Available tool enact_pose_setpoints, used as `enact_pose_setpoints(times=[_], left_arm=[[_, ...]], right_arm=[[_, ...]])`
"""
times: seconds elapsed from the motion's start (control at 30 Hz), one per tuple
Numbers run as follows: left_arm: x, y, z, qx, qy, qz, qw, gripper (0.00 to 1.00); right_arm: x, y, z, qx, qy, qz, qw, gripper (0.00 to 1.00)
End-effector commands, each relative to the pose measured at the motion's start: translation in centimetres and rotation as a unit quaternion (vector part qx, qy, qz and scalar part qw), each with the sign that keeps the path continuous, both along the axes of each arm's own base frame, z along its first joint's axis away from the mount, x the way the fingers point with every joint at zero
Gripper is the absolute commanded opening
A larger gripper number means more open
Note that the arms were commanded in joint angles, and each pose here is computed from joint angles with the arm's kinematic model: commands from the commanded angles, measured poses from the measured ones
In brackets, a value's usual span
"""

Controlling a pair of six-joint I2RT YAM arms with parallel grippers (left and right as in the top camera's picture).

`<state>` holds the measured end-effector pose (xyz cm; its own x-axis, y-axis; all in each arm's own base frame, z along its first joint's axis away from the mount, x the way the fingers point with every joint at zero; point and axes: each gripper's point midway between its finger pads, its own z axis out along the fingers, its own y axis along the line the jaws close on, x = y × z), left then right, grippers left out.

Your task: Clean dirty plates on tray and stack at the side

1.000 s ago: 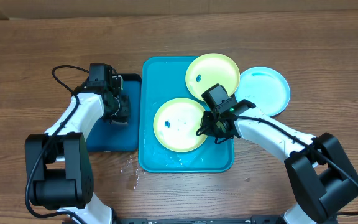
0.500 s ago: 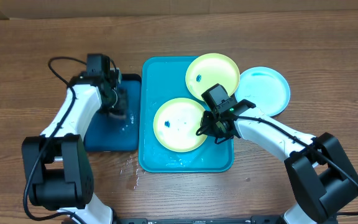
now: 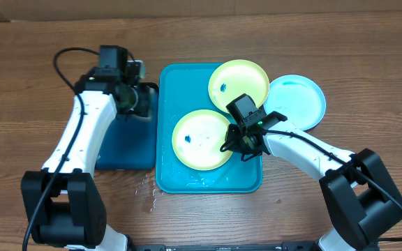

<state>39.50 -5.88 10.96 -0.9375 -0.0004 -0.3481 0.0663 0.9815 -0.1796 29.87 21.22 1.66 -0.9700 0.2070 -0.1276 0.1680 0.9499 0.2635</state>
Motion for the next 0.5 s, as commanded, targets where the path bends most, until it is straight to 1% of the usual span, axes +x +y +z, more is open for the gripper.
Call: enact_pose_setpoints(times=[0.0, 0.13, 0.23, 0.37, 0.47], left_arm=[[-0.7, -5.8, 2.4, -0.098, -0.009, -0.058, 0.993, 0.04], [-1.9, -9.0, 2.4, -0.109, 0.005, -0.084, 0.990, 0.04], [-3.2, -11.0, 1.9, -0.104, 0.022, -0.104, 0.989, 0.04], [-4.3, -11.9, 0.5, -0.057, 0.038, -0.110, 0.992, 0.04], [-4.7, -11.9, -0.3, -0.026, 0.047, -0.100, 0.994, 0.04]], right_arm=[[-0.1, 0.6, -0.1, 0.020, 0.006, 0.002, 1.000, 0.04], [-0.1, 1.2, 0.1, 0.034, 0.006, 0.007, 0.999, 0.04], [-0.1, 1.2, 0.1, 0.034, 0.007, 0.006, 0.999, 0.04], [-0.1, 1.2, 0.1, 0.034, 0.006, 0.007, 0.999, 0.04], [-0.1, 1.2, 0.1, 0.034, 0.006, 0.007, 0.999, 0.04]])
